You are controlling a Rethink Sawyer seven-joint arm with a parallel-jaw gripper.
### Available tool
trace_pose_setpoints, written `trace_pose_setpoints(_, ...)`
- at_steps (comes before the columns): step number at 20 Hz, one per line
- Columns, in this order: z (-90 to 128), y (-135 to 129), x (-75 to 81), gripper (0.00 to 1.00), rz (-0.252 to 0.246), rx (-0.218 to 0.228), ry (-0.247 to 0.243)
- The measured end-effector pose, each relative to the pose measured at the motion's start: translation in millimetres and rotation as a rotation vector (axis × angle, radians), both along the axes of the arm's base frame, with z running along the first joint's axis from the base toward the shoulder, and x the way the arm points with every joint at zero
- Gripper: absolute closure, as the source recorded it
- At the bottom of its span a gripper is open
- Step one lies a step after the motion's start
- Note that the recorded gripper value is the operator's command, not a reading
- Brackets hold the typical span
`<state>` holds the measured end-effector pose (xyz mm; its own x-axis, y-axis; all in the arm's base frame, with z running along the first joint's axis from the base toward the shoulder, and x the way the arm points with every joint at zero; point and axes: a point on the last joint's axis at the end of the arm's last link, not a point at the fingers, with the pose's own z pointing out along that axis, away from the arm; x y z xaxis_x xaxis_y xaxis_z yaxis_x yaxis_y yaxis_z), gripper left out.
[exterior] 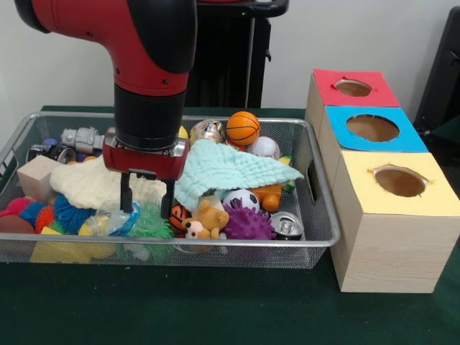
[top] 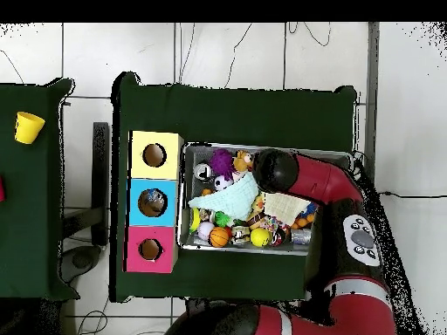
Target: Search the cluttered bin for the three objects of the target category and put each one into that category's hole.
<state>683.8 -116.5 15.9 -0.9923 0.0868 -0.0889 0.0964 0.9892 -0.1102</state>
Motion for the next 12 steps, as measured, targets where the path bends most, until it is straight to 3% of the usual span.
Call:
trace_pose_setpoints(2,-1.3,-1.0,-2.2,0.0,0.011,-0.01,0.003)
trace_pose_setpoints(3,-1.9,-1.5,-3.3,1.0,0.016,-0.015,0.005)
trace_pose_setpoints(12,-6.5,-9.7,-10.0,1.0,0.074,-0.07,-0.011)
